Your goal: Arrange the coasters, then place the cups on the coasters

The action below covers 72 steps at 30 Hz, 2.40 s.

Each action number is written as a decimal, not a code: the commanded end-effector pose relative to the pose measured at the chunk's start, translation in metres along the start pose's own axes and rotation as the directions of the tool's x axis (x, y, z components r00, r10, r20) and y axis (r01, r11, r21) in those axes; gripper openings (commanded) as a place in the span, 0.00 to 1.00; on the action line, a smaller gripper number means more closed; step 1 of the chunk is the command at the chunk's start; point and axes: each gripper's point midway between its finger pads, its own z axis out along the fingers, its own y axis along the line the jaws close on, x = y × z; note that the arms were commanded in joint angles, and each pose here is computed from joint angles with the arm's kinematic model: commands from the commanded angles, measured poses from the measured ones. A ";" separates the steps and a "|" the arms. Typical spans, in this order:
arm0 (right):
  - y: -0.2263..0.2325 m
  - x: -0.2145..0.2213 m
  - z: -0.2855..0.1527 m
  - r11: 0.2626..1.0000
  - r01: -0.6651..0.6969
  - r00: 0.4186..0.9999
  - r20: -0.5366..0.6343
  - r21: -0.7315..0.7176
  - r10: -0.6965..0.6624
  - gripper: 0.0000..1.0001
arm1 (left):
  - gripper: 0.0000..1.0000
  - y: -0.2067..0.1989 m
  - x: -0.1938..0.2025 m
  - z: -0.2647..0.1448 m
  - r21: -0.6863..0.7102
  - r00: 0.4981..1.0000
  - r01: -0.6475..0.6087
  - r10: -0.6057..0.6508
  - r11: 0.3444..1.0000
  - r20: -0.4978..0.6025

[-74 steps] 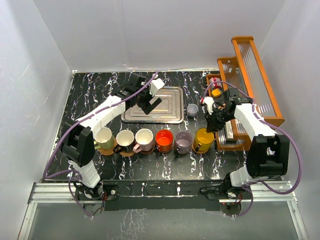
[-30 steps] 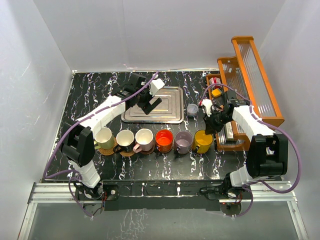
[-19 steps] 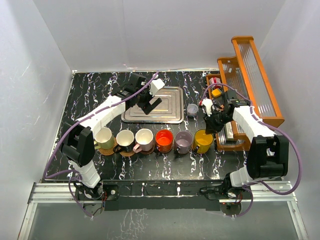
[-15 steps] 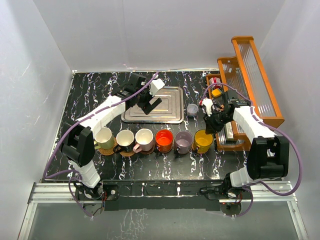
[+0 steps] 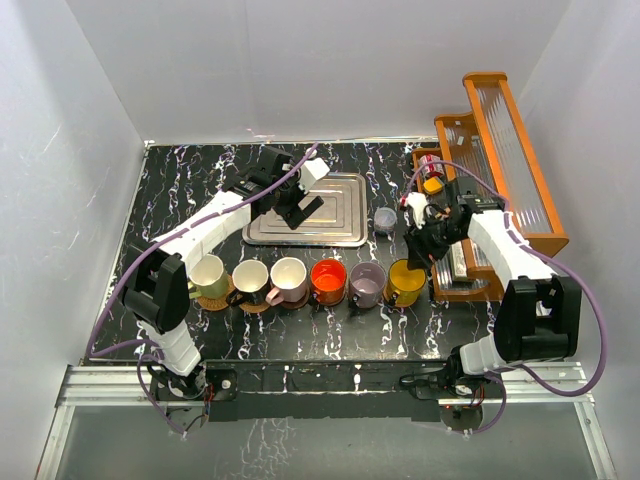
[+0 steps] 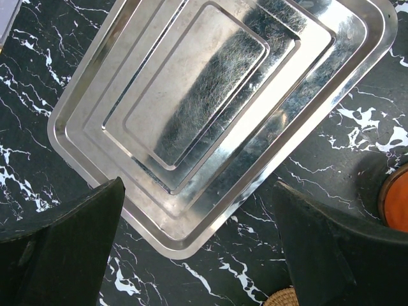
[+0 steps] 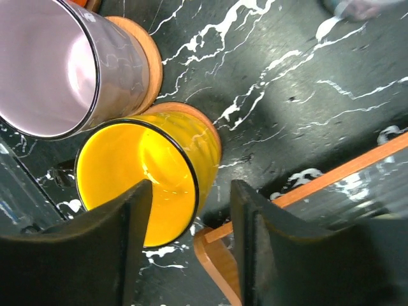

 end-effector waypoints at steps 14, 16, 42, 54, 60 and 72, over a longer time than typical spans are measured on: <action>-0.065 -0.173 -0.074 0.772 -0.091 0.981 0.191 0.629 -0.040 0.98 | 0.99 0.091 -0.001 -0.061 -0.229 0.944 0.319 -0.288 0.920 0.160; -0.075 -0.192 -0.085 0.738 -0.126 0.970 0.237 0.663 -0.047 0.98 | 0.99 0.106 0.005 -0.069 -0.265 0.927 0.367 -0.326 0.892 0.185; -0.118 -0.254 -0.205 0.673 -0.523 0.648 0.757 0.523 -0.085 0.98 | 0.99 0.192 0.038 -0.177 -0.346 0.724 0.654 -0.425 0.672 0.543; -0.083 -0.243 -0.246 0.651 -0.409 0.696 0.680 0.640 -0.231 0.98 | 0.99 0.166 0.004 -0.209 -0.256 0.800 0.524 -0.367 0.812 0.475; -0.081 -0.232 -0.245 0.675 -0.402 0.703 0.681 0.619 -0.205 0.98 | 0.99 0.169 0.012 -0.212 -0.289 0.797 0.548 -0.383 0.785 0.467; -0.078 -0.229 -0.238 0.713 -0.374 0.710 0.678 0.593 -0.192 0.98 | 0.99 0.164 0.016 -0.207 -0.261 0.790 0.556 -0.404 0.789 0.461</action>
